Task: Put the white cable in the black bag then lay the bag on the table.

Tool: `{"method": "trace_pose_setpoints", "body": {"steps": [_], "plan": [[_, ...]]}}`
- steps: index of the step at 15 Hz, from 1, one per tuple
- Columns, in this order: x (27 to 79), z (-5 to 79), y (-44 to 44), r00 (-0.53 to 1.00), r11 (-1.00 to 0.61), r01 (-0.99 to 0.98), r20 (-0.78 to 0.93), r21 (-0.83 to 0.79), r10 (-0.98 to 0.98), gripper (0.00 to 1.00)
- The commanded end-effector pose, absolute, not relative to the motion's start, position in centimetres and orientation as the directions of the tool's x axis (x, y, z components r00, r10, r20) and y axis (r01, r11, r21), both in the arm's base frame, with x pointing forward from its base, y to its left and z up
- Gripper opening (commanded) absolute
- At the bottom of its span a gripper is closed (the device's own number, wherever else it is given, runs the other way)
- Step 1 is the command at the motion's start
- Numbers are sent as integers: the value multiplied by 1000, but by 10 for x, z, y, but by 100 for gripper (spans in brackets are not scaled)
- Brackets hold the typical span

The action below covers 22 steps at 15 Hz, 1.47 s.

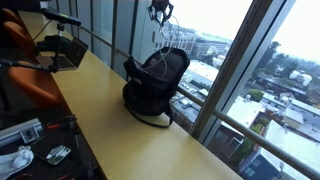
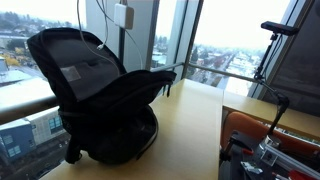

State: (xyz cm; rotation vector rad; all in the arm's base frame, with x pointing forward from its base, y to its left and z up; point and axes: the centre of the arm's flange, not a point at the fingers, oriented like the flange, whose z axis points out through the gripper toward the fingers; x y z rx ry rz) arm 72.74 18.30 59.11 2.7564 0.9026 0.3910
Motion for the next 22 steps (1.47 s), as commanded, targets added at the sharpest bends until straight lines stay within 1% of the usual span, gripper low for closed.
{"method": "trace_pose_setpoints", "body": {"steps": [1,3,4,5,6,7,11,14,15,16,17,20,22], "plan": [[786,622,206,773,-783,565,164,260,613,2],[785,610,213,777,-783,570,146,250,612,2],[785,605,217,780,-784,570,138,247,611,6],[783,601,218,780,-781,573,129,248,612,34],[783,597,220,781,-780,575,120,248,613,34],[783,594,221,781,-779,576,114,249,614,37],[780,594,216,785,-781,573,108,248,610,66],[779,595,209,790,-787,566,110,248,603,89],[778,596,207,792,-789,563,113,246,600,95],[778,596,206,792,-790,562,114,244,599,99],[778,596,205,794,-792,560,115,243,596,100],[767,589,182,808,-805,550,104,223,581,100],[748,578,176,803,-795,569,69,209,592,100]]}}
